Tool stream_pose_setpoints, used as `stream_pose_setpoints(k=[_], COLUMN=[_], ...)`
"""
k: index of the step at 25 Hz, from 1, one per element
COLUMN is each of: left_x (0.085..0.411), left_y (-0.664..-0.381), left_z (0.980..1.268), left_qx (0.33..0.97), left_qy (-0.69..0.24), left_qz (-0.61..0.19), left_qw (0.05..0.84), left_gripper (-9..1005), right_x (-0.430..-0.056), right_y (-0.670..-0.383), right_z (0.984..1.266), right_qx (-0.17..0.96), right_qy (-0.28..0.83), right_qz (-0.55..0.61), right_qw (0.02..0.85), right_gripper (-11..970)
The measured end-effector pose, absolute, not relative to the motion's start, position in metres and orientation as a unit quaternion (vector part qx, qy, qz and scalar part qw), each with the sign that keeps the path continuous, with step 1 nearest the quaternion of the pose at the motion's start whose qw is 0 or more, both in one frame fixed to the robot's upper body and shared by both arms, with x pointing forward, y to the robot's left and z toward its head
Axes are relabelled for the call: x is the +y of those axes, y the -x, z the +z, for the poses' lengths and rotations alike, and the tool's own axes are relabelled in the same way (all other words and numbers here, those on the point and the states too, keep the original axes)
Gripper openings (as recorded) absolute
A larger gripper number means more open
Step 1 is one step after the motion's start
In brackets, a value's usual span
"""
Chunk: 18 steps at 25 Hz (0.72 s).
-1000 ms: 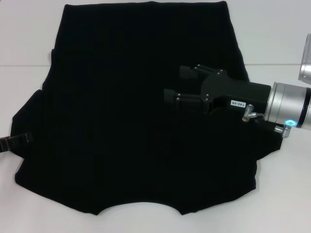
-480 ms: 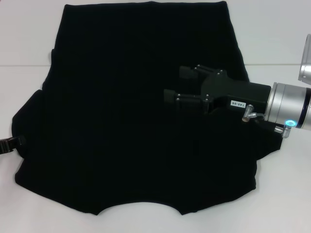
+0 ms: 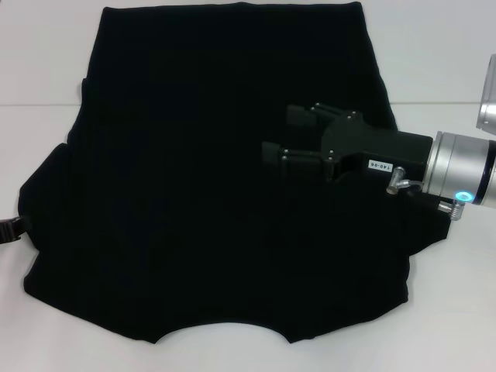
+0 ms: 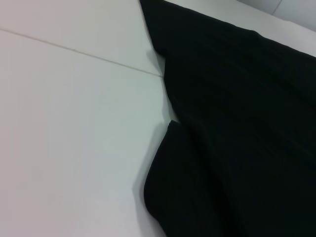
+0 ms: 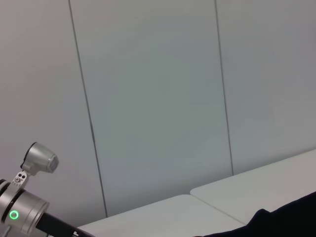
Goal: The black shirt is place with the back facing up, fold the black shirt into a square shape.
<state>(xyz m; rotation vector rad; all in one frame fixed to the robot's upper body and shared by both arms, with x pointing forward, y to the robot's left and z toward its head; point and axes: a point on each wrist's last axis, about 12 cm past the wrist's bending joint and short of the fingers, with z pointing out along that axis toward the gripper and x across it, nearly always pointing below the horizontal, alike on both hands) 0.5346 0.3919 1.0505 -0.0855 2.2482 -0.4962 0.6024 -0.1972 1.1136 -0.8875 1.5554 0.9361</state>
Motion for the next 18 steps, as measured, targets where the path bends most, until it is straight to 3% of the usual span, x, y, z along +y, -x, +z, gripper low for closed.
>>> stream_pose_setpoints(k=[18], left_x=[0.413], left_y=[-0.524], left_z=[1.051], left_qx=[0.884], left_qy=[0.082], left_qz=[-0.176], left_qw=[0.425], left_gripper=[37], right_x=[-0.198], right_y=[-0.602], right_z=[1.113], right_qx=[0.654], right_qy=[0.37], right_qz=[0.392], right_qw=[0.531], right_gripper=[916])
